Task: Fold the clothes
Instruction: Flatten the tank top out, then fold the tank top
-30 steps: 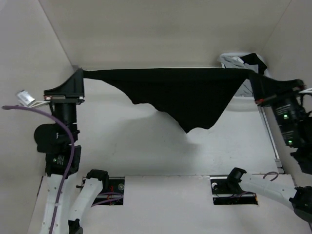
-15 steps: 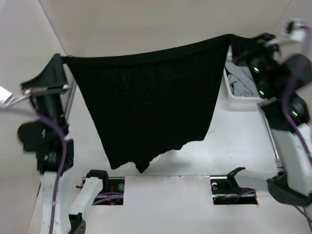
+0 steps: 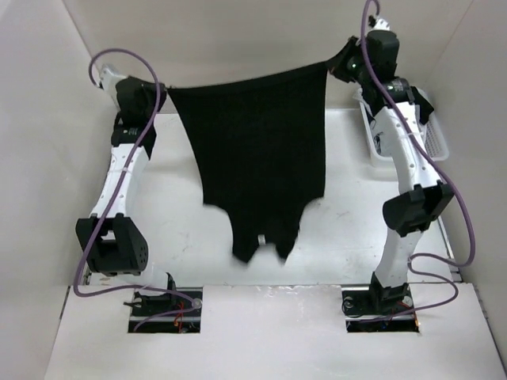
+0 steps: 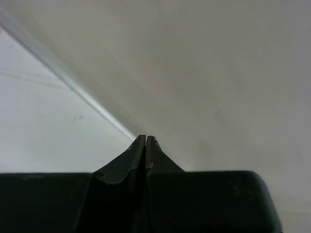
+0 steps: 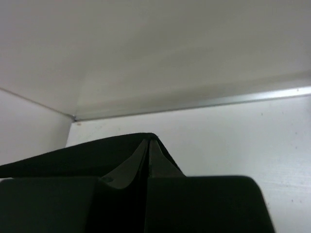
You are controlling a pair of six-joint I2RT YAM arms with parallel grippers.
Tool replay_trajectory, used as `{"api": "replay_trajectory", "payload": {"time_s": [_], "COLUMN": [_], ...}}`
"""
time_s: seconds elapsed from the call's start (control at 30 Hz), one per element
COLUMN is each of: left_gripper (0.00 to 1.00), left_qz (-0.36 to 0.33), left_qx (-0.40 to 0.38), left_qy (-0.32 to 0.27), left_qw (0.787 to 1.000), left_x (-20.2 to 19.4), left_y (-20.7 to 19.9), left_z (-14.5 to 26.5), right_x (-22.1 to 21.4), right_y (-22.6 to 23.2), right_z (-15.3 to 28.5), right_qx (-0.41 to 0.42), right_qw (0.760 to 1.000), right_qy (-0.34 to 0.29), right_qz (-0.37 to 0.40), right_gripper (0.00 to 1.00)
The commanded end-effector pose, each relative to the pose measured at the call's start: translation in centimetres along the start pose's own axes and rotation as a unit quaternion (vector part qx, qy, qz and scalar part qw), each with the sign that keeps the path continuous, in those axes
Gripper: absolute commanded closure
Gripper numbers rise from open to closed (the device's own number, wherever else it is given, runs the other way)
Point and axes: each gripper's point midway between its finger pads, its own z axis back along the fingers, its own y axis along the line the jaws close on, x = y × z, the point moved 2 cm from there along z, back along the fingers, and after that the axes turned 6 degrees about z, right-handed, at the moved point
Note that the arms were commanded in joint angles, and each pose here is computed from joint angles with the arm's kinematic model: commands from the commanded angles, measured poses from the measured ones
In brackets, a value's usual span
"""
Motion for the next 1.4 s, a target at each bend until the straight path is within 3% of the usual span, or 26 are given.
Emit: {"api": "replay_trajectory", "payload": {"time_s": [0.0,0.2,0.37,0.5,0.6,0.8,1.07,1.2,1.37], "left_gripper": [1.0,1.0,1.0,1.0,1.0,1.0,1.0,1.0,0.99], "left_qz": [0.012,0.008,0.004,0.004,0.001,-0.019,-0.041,-0.03,-0.021], "left_qx": [-0.172,-0.22,-0.21,-0.177,-0.141,-0.078,0.004,0.026,0.04], "left_qy": [-0.096,-0.123,-0.123,-0.106,-0.081,-0.031,0.044,0.062,0.016], "left_qw": [0.98,0.968,0.97,0.978,0.987,0.996,0.998,0.997,0.999], "left_x": [8.5,11.0,10.1,7.3,3.6,-1.9,-5.4,-5.7,-4.0], "left_y": [-12.6,-15.9,-14.2,-9.8,-4.1,6.9,15.4,16.5,16.3], "left_z": [5.8,9.9,11.1,11.9,13.7,21.0,28.6,30.9,30.5], "right_x": [11.1,14.6,11.8,6.4,0.0,-15.3,-30.4,-33.5,-32.0], "right_y": [5.8,7.8,6.3,4.0,2.6,0.9,-1.2,-0.7,1.9], "right_z": [7.7,12.2,12.6,13.8,15.8,21.6,28.5,30.7,29.7], "right_qx": [0.082,0.106,0.086,0.07,0.065,0.074,0.087,0.099,0.113], "right_qw": [0.986,0.975,0.984,0.989,0.993,0.997,0.986,0.977,0.979], "right_qy": [-0.146,-0.195,-0.158,-0.128,-0.101,-0.025,0.128,0.177,0.169], "right_qz": [0.004,0.01,0.012,0.008,-0.001,-0.019,-0.06,-0.062,-0.024], "right_gripper": [0.99,0.99,0.98,0.98,0.98,0.99,1.0,1.0,0.98]}}
